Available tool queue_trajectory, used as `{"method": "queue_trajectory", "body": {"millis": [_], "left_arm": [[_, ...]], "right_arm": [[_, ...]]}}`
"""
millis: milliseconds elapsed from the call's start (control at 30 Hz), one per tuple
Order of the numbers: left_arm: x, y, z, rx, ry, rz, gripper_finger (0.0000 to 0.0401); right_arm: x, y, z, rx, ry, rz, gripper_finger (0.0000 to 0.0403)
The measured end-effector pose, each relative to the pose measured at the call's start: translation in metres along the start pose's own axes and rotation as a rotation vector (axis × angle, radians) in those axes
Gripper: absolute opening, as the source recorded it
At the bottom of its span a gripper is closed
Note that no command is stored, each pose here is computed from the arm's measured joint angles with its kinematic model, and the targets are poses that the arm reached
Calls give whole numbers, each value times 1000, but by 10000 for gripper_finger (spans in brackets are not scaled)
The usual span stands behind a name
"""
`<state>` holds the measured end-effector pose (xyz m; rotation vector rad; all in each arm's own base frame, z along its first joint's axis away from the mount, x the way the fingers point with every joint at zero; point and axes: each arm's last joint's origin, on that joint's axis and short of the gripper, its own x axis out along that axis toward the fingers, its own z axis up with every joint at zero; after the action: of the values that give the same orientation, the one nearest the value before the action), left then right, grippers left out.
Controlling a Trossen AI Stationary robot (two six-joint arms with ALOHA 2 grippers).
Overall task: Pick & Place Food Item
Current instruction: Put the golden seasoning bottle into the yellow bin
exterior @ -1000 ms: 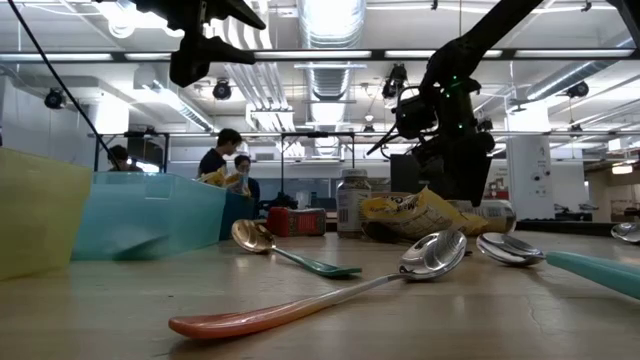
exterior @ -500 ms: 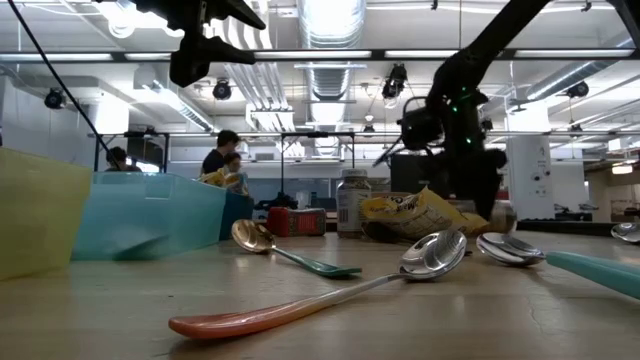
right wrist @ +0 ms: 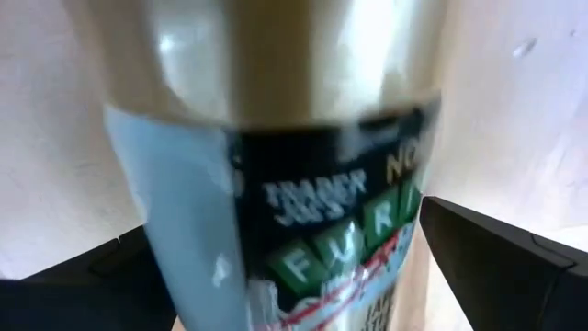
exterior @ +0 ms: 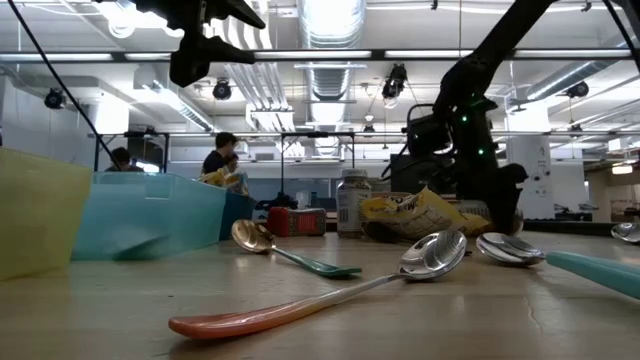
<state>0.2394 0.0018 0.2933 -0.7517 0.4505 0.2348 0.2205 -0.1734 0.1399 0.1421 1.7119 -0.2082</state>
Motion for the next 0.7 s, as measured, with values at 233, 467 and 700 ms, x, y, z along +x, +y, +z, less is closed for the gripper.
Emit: {"method": "queue_trajectory", "body": {"millis": [233, 467, 700], "left_arm": [[0, 0, 0, 0, 0, 0, 215], [0, 0, 0, -1, 0, 0, 214], [0, 0, 0, -1, 2, -2, 214]], "right_arm": [[-6, 3, 9, -34, -41, -18, 394], [-3, 5, 7, -10, -37, -14, 290], [-2, 6, 6, 41, -42, 15, 270]]}}
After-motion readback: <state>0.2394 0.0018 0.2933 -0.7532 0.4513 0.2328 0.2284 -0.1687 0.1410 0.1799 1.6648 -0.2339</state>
